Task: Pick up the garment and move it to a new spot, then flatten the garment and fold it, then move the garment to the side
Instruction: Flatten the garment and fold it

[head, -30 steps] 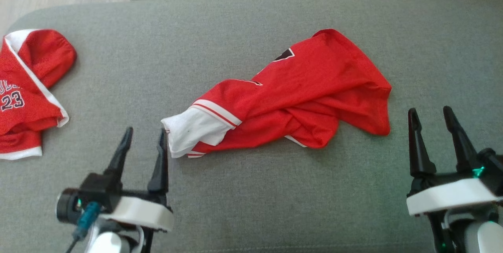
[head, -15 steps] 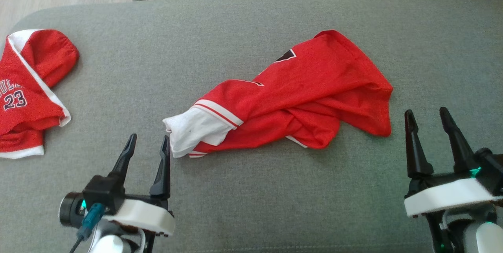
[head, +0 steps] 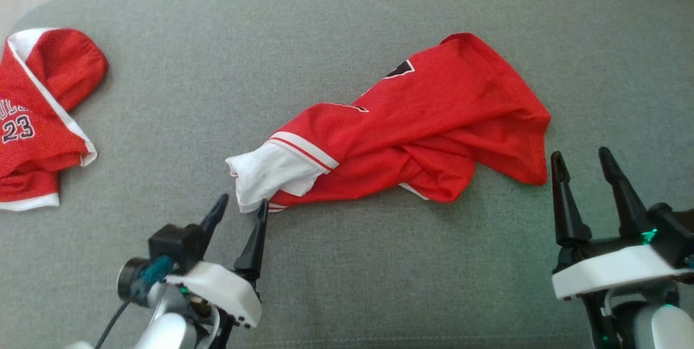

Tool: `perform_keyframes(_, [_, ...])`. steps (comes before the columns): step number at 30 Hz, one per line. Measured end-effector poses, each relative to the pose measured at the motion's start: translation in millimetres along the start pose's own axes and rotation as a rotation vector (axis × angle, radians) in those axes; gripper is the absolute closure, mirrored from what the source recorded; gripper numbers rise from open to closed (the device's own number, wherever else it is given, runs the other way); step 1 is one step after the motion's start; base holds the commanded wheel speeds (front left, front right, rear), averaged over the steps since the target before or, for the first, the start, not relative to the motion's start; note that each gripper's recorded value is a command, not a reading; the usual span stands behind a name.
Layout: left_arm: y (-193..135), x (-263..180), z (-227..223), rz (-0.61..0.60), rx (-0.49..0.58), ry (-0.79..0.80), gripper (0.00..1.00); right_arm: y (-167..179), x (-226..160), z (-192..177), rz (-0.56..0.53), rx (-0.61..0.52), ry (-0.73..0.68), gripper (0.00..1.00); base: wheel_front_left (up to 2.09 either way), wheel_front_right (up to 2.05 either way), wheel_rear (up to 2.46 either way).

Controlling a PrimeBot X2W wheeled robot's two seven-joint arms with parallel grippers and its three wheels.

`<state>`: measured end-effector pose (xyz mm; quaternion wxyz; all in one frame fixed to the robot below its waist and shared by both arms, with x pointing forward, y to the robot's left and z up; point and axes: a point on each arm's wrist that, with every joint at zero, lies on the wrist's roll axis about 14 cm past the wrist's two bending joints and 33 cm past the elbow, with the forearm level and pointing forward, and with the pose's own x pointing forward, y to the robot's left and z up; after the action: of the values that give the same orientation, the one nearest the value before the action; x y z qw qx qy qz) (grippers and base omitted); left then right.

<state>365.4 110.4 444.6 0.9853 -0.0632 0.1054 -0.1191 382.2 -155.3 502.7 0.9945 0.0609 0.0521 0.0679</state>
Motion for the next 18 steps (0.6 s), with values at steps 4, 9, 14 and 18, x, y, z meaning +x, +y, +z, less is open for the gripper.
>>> perform_keyframes(4, [7.7,8.6,-24.0,0.005,-0.003,0.095,0.00,2.7,3.1,-7.9,0.009,0.011,0.023,0.00,0.00,0.00,0.00])
perform_keyframes(9, [11.0,21.1,-34.9,-0.004,-0.019,0.129,0.84,0.7,3.2,-22.7,0.002,0.021,0.067,0.00,0.00,0.00,0.00])
perform_keyframes(14, [9.1,28.2,-35.1,-0.013,-0.029,0.120,1.00,-6.1,6.2,-41.6,-0.017,0.032,0.124,0.00,0.00,0.00,0.00])
perform_keyframes(18, [11.5,30.0,-37.2,-0.007,-0.031,0.121,1.00,-14.1,20.9,-55.2,-0.035,0.025,0.165,0.00,0.00,0.00,0.00])
